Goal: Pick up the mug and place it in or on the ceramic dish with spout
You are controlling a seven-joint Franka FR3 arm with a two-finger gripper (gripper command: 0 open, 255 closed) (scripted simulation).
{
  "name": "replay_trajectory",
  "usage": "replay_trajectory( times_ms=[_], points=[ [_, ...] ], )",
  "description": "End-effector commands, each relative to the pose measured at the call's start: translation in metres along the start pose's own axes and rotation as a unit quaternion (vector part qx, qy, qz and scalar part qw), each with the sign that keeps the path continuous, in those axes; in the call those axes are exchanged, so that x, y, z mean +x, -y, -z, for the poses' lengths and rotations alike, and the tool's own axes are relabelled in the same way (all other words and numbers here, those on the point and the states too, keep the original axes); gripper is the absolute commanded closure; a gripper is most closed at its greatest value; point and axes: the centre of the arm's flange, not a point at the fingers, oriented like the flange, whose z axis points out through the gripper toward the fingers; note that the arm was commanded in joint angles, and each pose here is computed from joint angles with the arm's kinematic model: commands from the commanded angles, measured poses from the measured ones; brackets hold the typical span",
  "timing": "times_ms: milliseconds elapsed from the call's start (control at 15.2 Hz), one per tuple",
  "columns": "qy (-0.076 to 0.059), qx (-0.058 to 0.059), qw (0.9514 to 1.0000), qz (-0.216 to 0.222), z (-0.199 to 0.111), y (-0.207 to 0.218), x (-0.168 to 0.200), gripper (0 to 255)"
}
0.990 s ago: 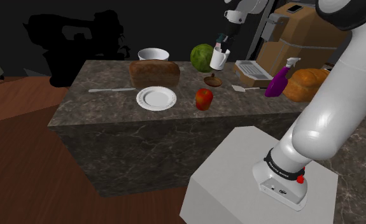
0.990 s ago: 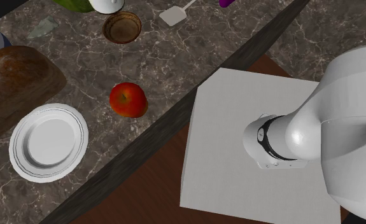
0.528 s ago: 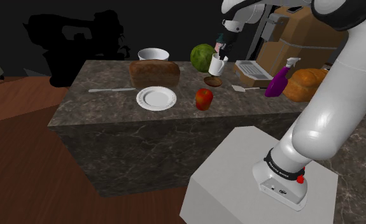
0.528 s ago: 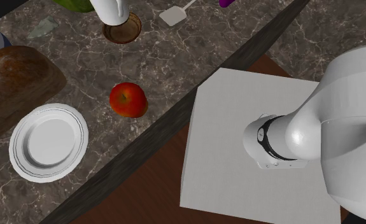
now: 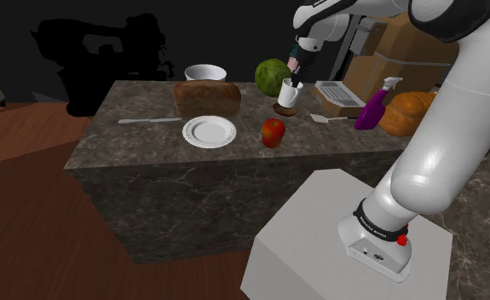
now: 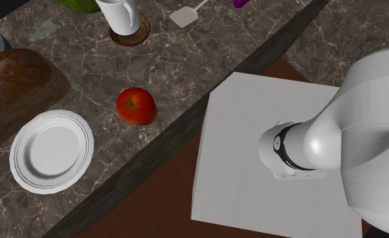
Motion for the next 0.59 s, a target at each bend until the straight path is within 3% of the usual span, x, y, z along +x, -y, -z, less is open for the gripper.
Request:
replay_trajectory(
  times_ms=[0,198,264,528],
  points=[
    [0.000,0.000,1.0000,0.000,-0.0004,-0.0001,0.0000,255],
    [0.000,0.000,1.0000,0.000,-0.0004,-0.0001,0.0000,255],
    [0.000,0.000,1.0000,0.000,-0.0004,-0.0001,0.0001,0],
    [0.000,0.000,1.0000,0.000,-0.0005,0.0000,0.0000,0]
  ],
)
